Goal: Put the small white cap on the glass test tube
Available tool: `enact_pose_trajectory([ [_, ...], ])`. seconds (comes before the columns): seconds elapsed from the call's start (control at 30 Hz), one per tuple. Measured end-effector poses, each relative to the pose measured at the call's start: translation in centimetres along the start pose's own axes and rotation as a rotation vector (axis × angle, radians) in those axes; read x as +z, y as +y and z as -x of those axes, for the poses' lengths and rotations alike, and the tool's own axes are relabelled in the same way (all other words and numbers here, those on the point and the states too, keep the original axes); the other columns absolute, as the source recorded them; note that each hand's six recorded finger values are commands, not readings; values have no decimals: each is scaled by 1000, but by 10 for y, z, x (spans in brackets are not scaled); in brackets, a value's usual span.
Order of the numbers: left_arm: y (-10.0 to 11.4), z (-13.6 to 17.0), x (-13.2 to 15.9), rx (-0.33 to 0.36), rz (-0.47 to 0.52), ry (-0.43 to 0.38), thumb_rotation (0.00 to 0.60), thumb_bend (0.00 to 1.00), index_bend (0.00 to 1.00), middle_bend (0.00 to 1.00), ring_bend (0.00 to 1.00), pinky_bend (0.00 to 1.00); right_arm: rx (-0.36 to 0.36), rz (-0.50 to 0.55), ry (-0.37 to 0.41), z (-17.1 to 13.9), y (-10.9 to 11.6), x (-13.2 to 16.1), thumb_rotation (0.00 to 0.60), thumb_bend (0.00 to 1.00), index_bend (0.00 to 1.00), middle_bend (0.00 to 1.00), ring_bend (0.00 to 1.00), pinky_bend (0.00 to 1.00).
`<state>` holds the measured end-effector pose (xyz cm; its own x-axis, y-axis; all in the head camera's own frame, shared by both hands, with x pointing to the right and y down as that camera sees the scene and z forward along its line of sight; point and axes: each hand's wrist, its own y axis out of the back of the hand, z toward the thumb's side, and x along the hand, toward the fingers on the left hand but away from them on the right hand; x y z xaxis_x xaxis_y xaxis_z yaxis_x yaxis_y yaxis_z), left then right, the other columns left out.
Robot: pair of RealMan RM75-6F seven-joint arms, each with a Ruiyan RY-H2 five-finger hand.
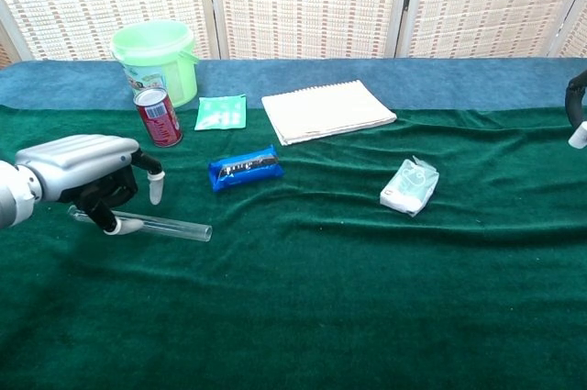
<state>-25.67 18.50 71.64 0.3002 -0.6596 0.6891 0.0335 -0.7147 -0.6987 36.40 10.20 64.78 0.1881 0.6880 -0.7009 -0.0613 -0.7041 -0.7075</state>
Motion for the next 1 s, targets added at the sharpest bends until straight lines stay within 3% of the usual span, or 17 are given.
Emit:
enact_pose_trajectory([
  [1.0,-15,-5,-16,-32,-18,90,600,364,552,909,852,823,18,7,8,4,-7,2,600,613,708,986,1000,1000],
])
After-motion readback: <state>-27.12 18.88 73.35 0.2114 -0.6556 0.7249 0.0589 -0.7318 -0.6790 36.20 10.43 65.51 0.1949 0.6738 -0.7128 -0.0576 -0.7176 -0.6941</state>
